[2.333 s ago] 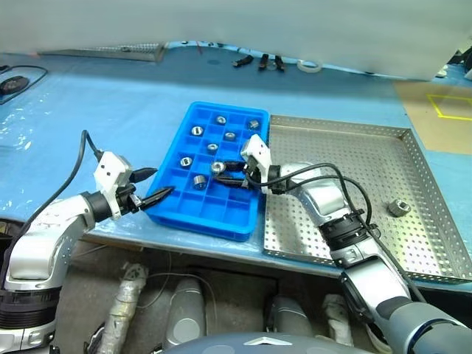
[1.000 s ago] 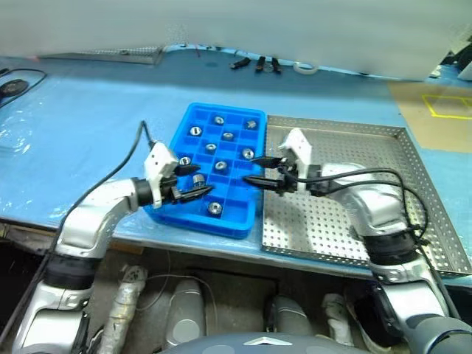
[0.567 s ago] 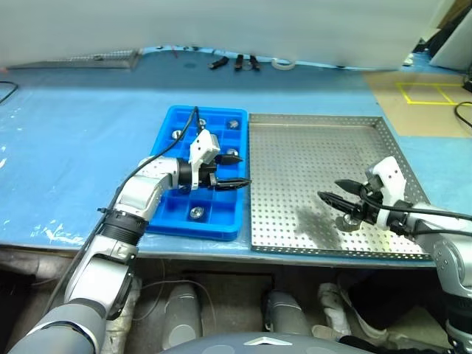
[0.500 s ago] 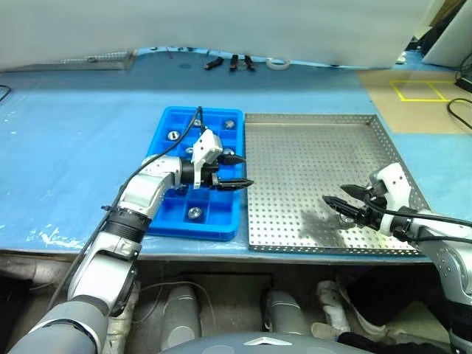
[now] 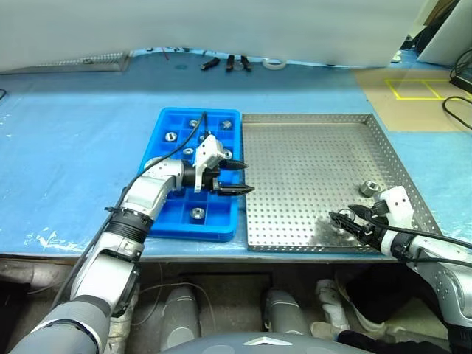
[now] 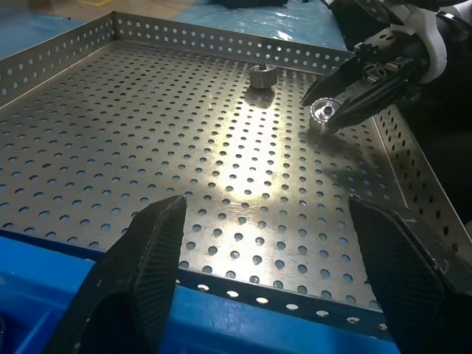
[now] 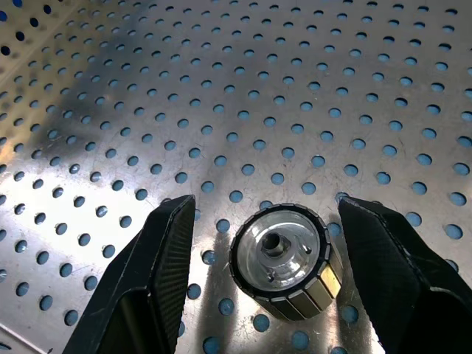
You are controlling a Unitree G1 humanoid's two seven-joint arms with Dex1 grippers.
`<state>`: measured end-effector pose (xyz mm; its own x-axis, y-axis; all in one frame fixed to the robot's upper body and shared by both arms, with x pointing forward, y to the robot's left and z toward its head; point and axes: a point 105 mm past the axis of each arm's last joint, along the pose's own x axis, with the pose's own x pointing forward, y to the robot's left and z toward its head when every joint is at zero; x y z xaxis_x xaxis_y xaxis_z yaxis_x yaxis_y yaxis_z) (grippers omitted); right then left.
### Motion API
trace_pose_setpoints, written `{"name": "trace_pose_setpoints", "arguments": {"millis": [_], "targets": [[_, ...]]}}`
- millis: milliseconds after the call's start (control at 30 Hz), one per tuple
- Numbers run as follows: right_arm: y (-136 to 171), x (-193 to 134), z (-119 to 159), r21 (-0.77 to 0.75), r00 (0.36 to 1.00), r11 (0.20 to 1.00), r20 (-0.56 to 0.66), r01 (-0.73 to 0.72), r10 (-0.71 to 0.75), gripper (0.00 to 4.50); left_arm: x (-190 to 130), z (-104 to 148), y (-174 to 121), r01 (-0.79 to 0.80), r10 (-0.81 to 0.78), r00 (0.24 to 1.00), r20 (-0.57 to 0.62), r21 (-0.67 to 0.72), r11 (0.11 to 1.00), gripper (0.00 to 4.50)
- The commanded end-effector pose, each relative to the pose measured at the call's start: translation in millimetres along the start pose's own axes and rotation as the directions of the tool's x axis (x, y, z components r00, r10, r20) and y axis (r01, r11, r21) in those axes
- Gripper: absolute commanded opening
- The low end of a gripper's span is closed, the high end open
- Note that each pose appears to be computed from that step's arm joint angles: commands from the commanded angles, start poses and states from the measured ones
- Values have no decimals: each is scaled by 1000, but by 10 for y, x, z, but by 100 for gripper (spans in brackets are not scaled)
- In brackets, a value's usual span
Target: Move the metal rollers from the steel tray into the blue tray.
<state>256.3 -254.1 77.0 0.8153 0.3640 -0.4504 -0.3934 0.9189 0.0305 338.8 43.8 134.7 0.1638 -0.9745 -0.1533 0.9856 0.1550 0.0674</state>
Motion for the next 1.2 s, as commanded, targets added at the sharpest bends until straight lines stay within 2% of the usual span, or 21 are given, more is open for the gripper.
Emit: {"name": "trace_pose_setpoints", "arguments": {"millis": [33,267,433,467,867,1100,1200], "targets": [[-58,-15,24,-36,1000,999,4,16,-16,323,-29,104,-9,-14,13,1000,20,36,999,370],[-38,26,9,-46,1000,999,-3,1,-1,323,-49,85,-8,-30,30,999,17,30,999,370],[14,28,-12,-72,1000,997,-20,-24,22,175,-50,77,-13,-32,32,999,14,28,999,370],[16,28,-14,-72,1000,997,-20,-24,22,166,-53,73,-16,-31,30,999,13,27,999,370],[139,127,209,-118,997,990,28,-73,77,165,-167,59,-25,-37,37,999,1,16,999,370],[497,339,649,-215,963,950,97,-226,251,165,-342,89,55,-113,113,994,-3,25,993,370],[705,497,832,-270,929,910,105,-316,354,165,-468,84,72,-169,169,986,-5,27,985,370]]}}
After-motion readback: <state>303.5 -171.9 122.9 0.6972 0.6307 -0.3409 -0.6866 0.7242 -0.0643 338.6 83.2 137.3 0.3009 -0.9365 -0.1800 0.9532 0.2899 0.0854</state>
